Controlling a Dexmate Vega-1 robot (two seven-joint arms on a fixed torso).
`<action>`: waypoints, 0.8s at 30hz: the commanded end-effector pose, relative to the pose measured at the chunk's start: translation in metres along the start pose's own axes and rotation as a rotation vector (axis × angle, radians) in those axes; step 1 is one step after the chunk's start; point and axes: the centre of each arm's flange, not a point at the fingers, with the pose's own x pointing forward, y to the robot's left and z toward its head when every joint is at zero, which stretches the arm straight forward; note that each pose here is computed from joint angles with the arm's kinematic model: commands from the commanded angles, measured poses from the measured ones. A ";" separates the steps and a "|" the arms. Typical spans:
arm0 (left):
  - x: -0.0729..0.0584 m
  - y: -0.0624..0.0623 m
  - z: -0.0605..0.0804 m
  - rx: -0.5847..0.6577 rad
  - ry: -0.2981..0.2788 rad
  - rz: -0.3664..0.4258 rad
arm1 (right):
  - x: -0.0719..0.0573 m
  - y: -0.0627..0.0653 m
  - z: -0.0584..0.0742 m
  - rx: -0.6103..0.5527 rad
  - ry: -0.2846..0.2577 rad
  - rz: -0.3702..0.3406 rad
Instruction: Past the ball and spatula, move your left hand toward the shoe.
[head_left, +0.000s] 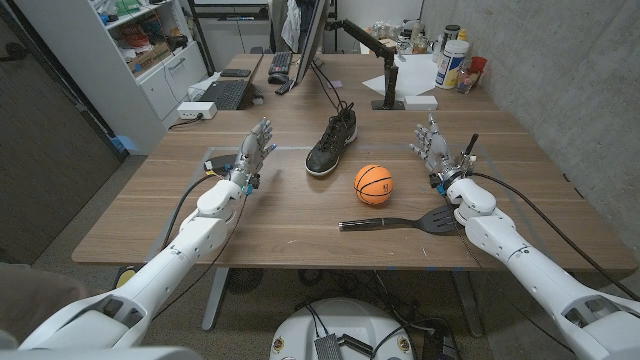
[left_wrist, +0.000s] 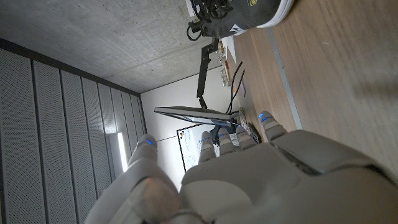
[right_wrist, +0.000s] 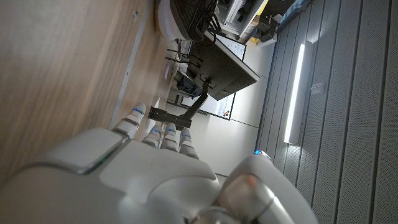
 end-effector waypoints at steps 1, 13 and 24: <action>0.014 -0.007 0.010 0.044 -0.020 -0.010 | 0.003 -0.009 0.004 0.004 0.010 0.000; 0.011 -0.009 0.008 0.039 -0.016 -0.014 | 0.002 -0.014 0.002 0.002 0.011 -0.007; 0.011 -0.009 0.015 0.070 -0.036 -0.018 | -0.001 -0.014 0.008 -0.016 -0.001 -0.001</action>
